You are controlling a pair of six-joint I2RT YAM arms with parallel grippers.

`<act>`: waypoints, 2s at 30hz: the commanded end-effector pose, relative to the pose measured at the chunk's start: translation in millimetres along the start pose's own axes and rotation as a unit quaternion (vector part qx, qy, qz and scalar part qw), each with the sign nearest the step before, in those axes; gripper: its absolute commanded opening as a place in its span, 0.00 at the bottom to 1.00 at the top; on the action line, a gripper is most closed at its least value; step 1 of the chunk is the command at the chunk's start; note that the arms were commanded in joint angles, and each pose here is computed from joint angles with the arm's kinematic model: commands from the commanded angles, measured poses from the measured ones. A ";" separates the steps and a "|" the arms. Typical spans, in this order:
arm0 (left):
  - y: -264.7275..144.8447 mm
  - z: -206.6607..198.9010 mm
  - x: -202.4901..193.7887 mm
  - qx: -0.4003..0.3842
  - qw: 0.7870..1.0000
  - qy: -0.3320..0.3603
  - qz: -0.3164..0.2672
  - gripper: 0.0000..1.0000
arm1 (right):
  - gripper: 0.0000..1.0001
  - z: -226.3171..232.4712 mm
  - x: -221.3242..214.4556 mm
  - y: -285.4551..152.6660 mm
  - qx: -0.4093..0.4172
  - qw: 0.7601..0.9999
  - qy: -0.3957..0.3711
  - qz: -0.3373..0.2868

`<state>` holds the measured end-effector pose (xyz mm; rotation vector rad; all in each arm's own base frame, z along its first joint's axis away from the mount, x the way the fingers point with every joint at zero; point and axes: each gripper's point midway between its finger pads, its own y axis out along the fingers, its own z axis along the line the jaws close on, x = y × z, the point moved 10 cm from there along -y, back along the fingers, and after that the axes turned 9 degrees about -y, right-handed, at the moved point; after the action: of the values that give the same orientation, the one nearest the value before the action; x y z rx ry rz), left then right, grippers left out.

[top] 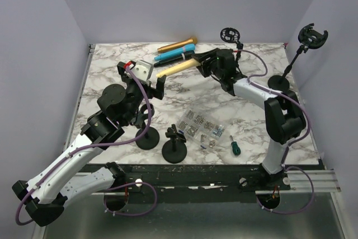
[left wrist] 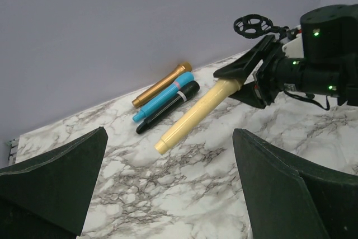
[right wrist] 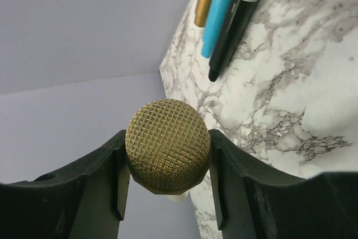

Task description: Remove the microphone from the stand

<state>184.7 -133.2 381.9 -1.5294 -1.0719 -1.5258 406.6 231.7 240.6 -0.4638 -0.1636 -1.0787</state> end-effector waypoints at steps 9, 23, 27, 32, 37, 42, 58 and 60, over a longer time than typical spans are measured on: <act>-2.0 0.7 3.3 0.001 1.000 0.003 -0.016 0.98 | 0.01 -50.3 -31.5 66.1 -0.067 0.991 0.116 0.023; -3.8 1.8 5.4 0.003 1.000 0.003 -0.021 0.99 | 0.22 -93.0 -42.7 93.2 -0.128 0.986 0.105 0.001; -4.0 1.8 5.6 0.003 1.000 0.003 -0.021 0.98 | 0.27 -98.4 -43.2 96.8 -0.139 0.985 0.101 -0.004; -4.5 1.9 6.2 0.002 1.000 0.003 -0.022 0.98 | 0.40 -106.2 -46.4 98.2 -0.150 0.984 0.095 -0.001; -3.6 1.8 5.0 0.003 1.000 0.004 -0.020 0.98 | 0.45 -111.4 -49.1 99.1 -0.153 0.984 0.094 0.004; -3.6 1.9 5.0 0.003 1.000 0.004 -0.021 0.98 | 0.54 -115.0 -49.7 97.0 -0.158 0.983 0.092 0.001; -3.4 2.0 4.9 0.003 1.000 0.004 -0.020 0.99 | 0.69 -122.5 -51.0 91.6 -0.166 0.983 0.084 -0.004; -3.4 2.0 4.8 0.003 1.000 0.004 -0.020 0.99 | 0.70 -122.8 -51.1 90.7 -0.167 0.982 0.084 -0.004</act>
<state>182.4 -132.0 384.9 -1.5183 -1.0766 -1.5477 456.9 256.8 102.7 -0.6088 0.1614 -1.1357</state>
